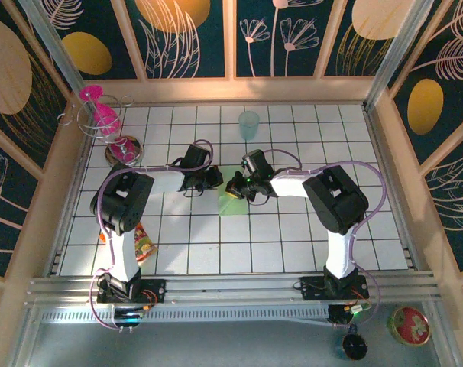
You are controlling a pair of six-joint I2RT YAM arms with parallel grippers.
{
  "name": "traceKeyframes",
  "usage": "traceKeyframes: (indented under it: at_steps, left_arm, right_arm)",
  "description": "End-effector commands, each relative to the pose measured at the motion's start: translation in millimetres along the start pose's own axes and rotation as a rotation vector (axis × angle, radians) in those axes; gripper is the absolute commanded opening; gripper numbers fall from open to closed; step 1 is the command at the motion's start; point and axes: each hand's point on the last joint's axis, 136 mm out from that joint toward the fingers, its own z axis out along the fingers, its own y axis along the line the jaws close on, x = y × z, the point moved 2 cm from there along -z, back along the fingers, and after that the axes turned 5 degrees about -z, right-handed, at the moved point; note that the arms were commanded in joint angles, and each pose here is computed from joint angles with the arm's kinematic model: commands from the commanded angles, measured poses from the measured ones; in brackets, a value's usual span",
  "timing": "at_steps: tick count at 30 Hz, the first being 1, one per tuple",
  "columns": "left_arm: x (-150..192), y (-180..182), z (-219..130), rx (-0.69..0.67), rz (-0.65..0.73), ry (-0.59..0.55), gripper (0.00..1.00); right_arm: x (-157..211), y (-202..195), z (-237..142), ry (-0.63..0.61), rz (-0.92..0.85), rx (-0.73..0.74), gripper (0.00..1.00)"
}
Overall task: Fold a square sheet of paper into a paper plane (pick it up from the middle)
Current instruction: Fold the triangle a second time at the center of the table.
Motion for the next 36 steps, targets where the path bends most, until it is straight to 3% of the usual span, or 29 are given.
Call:
traceKeyframes:
  at_steps: [1, 36]
  left_arm:
    - [12.2, 12.2, 0.6, -0.034, -0.025, 0.038, 0.1]
    - [12.1, 9.1, -2.9, -0.02, -0.027, 0.035, 0.11]
  right_arm:
    - [-1.5, -0.6, 6.4, -0.004, 0.0, 0.015, 0.0]
    - [1.5, -8.6, 14.1, 0.017, 0.02, 0.026, 0.0]
